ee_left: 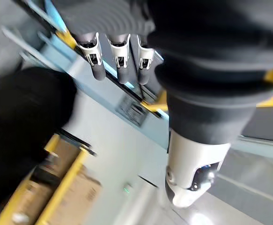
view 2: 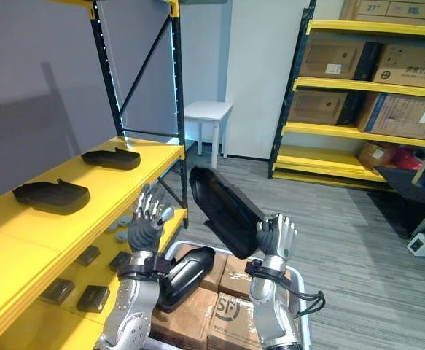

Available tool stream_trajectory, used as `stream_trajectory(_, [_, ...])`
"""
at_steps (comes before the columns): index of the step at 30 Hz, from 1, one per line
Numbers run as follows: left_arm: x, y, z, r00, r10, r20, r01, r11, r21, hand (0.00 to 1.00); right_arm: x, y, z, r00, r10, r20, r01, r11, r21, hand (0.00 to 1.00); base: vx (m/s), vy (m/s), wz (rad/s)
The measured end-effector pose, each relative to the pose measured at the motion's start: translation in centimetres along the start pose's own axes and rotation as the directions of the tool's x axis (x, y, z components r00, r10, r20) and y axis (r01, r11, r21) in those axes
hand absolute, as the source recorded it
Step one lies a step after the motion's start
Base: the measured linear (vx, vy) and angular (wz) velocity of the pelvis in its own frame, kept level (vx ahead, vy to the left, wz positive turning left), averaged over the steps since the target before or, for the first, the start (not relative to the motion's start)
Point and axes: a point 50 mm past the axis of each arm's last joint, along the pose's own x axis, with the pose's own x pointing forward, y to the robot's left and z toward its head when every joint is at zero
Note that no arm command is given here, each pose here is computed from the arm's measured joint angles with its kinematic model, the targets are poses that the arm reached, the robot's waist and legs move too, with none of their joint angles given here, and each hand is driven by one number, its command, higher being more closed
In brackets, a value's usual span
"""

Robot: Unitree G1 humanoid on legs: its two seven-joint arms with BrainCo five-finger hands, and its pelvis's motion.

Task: Walk over and take plastic housings, then place them on the shelf

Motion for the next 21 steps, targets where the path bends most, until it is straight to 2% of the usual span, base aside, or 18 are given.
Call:
stream_trajectory(5, [-0.5,2.1,-3.6,0.98,0.085,-0.181,-0.064,0.991,0.116,0.0,0.1,-0.4,2.0,0.998,-0.031,0.059,0.028,0.998,0.058,1.0,0.0,0.001,-0.01])
stream_trajectory(9, [-1.4,3.5,-5.0,0.956,0.146,-0.257,-0.11,0.983,0.148,0.0,0.2,-0.6,3.7,0.992,-0.042,0.116,0.03,0.995,0.1,1.0,0.02,0.006,-0.11])
stream_trajectory(21, [-1.9,4.4,-6.4,0.917,0.187,-0.352,-0.173,0.982,0.072,0.0,-1.4,1.2,6.1,0.975,0.056,0.213,-0.093,0.981,0.17,1.0,0.01,-0.002,-0.07])
